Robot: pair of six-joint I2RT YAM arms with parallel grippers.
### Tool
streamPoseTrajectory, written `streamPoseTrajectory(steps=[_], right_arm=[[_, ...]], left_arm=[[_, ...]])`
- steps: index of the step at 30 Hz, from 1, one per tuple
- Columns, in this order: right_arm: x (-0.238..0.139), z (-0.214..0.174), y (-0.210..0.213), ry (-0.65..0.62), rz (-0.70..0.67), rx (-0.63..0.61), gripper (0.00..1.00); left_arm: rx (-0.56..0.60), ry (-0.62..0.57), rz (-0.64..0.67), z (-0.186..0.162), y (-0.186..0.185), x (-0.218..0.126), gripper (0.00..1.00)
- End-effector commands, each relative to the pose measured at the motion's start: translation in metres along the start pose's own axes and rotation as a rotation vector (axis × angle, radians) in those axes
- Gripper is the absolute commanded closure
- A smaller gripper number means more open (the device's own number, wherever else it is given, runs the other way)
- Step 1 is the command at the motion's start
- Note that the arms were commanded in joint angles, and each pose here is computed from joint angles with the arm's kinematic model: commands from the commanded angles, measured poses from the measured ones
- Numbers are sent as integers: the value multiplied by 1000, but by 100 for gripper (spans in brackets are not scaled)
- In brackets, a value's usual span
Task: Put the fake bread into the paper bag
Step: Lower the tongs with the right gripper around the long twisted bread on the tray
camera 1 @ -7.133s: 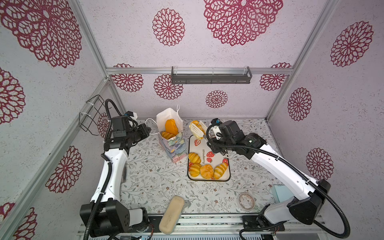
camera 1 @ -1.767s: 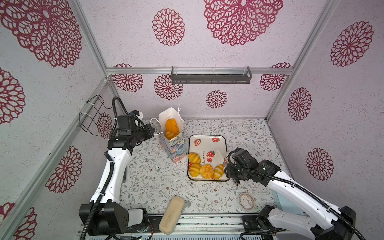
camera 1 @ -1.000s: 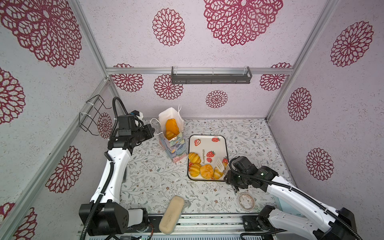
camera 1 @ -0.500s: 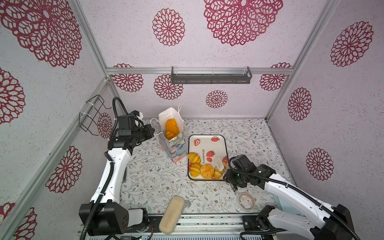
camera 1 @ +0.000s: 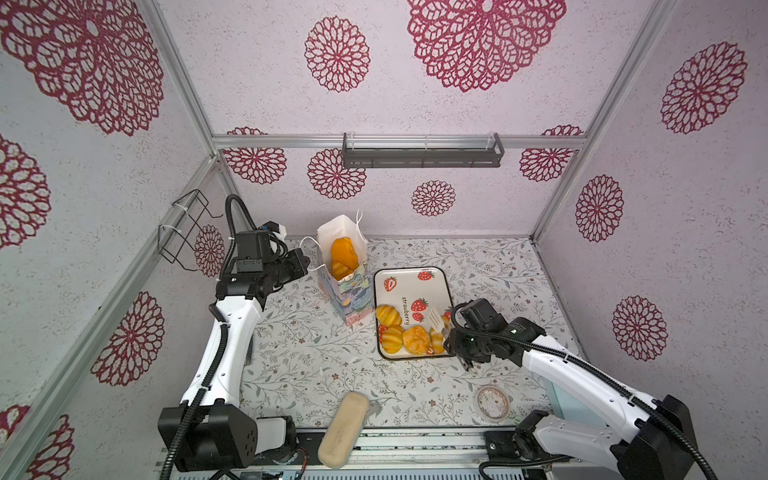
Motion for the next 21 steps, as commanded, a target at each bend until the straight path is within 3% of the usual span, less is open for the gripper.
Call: streamPoseTrajectory(steps=[1, 21], right_arm=[[-15, 5, -3, -41, -11, -3, 46], [8, -7, -7, 7, -5, 8, 46]], left_arm=[[-3, 8, -1, -3, 2, 3, 100], [-4, 11, -1, -3, 3, 4, 100]])
Point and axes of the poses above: each gripper's point midway between its finger pads, its own x axis out along the fingers, its own y axis along the line the jaws close on, z = x × y, the point moved 1 cm from there along -x, back along the fingers, and after that the axes turned 9 degrees about -x, right-handed, at the moved point
